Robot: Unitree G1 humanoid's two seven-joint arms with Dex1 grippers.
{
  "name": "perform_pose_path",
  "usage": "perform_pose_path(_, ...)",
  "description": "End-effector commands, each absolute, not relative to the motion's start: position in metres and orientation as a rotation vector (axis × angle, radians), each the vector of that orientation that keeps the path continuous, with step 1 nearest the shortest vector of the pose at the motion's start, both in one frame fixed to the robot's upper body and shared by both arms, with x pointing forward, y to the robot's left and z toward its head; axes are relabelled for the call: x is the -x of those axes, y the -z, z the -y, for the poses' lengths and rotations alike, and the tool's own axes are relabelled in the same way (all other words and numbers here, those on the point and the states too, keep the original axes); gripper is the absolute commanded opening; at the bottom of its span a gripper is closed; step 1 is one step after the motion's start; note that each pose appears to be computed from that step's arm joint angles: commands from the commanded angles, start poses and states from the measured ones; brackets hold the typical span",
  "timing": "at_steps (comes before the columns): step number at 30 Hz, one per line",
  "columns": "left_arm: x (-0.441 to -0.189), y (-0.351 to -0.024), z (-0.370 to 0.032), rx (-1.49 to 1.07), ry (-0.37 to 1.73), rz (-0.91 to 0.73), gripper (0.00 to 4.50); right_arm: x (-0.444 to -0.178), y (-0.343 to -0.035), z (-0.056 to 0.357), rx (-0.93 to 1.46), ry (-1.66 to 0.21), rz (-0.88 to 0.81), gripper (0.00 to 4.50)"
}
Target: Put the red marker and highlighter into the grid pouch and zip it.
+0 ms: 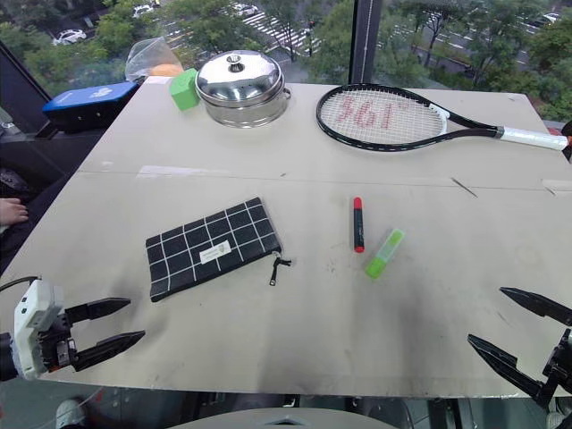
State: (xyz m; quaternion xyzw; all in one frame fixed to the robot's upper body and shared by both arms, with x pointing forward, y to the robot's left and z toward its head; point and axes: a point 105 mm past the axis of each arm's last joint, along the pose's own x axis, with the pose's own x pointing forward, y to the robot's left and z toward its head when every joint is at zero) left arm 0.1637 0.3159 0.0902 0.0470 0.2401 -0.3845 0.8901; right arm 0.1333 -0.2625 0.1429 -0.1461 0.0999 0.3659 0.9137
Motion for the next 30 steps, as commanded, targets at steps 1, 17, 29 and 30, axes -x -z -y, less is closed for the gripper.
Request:
perform_pose_path(1, -0.174, -0.106, -0.314, -0.090, 0.753, -0.419, 4.50, -0.141, -0.152, 0.258, 0.297, -0.754, -0.137, 4.47)
perform_pose_path(17, -0.181, -0.096, -0.330, -0.990, 0.787, -0.138, 4.50, -0.176, -0.202, 0.155, 0.234, -1.206, 0.119, 4.47)
perform_pose_path(29, -0.224, -0.066, -0.312, -1.149, 0.766, -0.053, 4.50, -0.182, -0.213, 0.148, 0.235, -1.176, 0.124, 4.47)
perform_pose_path(30, -0.230, -0.066, -0.311, -1.169, 0.760, -0.049, 4.50, -0.182, -0.213, 0.148, 0.236, -1.175, 0.124, 4.47)
